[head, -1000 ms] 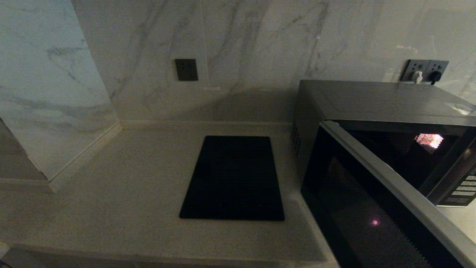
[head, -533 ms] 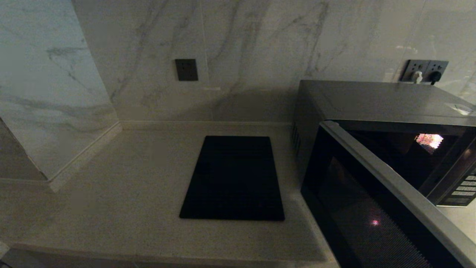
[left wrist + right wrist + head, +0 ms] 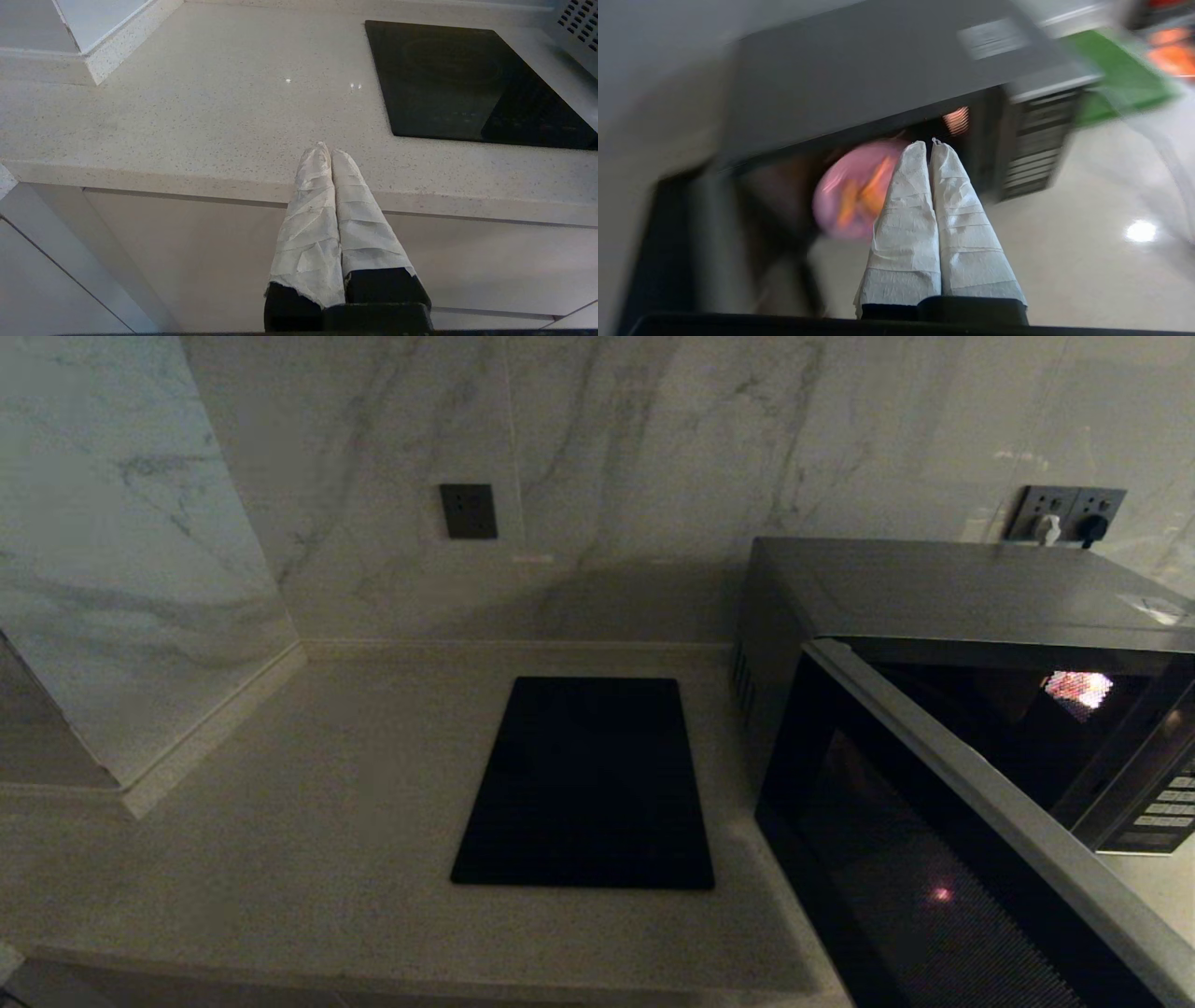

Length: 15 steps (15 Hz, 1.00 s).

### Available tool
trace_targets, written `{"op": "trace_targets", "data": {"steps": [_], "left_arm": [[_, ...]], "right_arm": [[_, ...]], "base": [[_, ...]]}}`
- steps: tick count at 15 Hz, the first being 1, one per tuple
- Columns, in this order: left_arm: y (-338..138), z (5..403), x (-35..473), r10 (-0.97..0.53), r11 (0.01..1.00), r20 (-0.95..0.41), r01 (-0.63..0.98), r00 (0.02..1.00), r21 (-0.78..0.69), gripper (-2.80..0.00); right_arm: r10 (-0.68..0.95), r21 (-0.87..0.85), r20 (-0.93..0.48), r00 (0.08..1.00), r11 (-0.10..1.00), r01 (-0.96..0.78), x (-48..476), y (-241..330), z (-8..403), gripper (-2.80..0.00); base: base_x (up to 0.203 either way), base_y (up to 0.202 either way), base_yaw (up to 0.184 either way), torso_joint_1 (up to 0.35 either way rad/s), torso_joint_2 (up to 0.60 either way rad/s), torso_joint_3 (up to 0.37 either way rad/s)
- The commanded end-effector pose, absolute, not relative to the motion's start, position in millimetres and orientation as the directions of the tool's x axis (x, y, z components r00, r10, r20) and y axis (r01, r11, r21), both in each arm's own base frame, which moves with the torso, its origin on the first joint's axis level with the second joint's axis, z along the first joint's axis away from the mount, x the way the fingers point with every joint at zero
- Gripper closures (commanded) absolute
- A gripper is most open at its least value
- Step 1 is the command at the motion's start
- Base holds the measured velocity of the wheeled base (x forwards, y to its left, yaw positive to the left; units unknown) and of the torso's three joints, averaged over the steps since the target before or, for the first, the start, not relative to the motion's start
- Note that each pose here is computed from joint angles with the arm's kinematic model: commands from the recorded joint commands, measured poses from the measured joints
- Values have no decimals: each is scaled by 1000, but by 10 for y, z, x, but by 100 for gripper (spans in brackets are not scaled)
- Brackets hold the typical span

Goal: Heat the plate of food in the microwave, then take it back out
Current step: Close the microwave oven

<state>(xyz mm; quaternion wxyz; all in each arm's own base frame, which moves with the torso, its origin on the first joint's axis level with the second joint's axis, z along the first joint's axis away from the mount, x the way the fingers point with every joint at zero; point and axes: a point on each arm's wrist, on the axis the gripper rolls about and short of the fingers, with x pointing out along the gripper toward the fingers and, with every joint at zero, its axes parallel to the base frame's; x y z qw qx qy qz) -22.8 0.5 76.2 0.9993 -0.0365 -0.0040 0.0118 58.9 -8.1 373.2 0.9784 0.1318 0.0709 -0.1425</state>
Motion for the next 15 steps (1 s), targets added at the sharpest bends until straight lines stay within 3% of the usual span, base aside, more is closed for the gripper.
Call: {"op": "trace_targets", "data": {"steps": [1,7,12,15], "left_arm": [[5,763,-228,25,997,7,-24,1000,-74,0],[5,763,-227,25,997,7,-24,1000,-74,0],[5,763,-228,25,997,8,-24,1000,-74,0],[5,763,-227,25,997,6,-24,1000,-74,0]], "right_arm": [[-124,229,-330,936,951,207,515,0,3831,0],[146,206,-590,794,978,-27,346,100,3764,0],[362,270,-605,709,931,-244,398,227,3828,0],[602,400,-585,544,797,-452,406,341,3894,0]], "base": [[0,0,0,0,0,0],[0,0,0,0,0,0],[0,0,0,0,0,0],[0,0,0,0,0,0]]}}
